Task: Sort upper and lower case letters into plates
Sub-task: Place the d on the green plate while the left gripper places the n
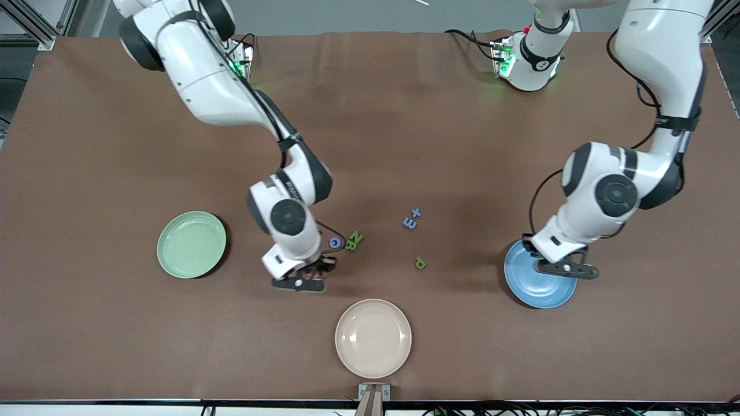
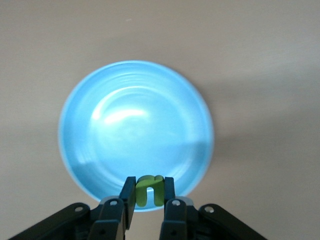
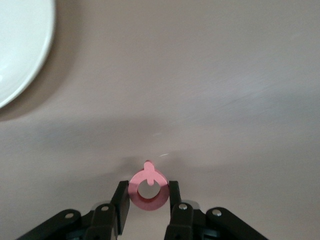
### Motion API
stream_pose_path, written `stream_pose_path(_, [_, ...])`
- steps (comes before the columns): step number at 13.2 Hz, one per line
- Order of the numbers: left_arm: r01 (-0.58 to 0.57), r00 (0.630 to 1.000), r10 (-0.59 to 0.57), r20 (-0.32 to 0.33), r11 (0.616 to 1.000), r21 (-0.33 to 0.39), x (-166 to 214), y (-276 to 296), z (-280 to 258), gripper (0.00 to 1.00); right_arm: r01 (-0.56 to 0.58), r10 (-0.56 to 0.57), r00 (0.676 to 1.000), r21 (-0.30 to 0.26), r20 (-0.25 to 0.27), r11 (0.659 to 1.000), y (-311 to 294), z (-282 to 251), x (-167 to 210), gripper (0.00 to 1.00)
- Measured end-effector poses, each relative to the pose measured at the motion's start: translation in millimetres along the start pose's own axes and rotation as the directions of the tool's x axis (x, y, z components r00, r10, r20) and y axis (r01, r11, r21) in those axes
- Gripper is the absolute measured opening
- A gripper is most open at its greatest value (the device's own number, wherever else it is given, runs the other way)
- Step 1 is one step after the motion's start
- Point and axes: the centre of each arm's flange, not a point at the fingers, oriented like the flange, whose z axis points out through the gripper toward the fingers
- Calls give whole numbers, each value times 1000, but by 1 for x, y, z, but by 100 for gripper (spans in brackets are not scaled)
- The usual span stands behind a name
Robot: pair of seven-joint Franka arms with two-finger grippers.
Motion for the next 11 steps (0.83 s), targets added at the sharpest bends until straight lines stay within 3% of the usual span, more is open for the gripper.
stream_pose_path(4, [8, 999, -8, 35, 1000, -8, -1, -21, 32, 26, 79, -85, 992, 75, 88, 994, 139, -31, 22, 36])
stream_pose_path(5, [8, 999, -8, 35, 1000, -5, 0, -23, 38, 33, 105, -115, 988, 93, 107, 990, 178, -32, 22, 36])
stream_pose_path(7, [14, 1000, -14, 23, 1000, -4, 6, -29, 43, 52, 147, -164, 976, 125, 141, 981, 240, -25, 12, 36])
stream_pose_path(11, [23, 999, -23, -25, 1000, -1, 25, -29, 15, 96, 209, -233, 956, 148, 176, 967, 304, 2, -25, 36])
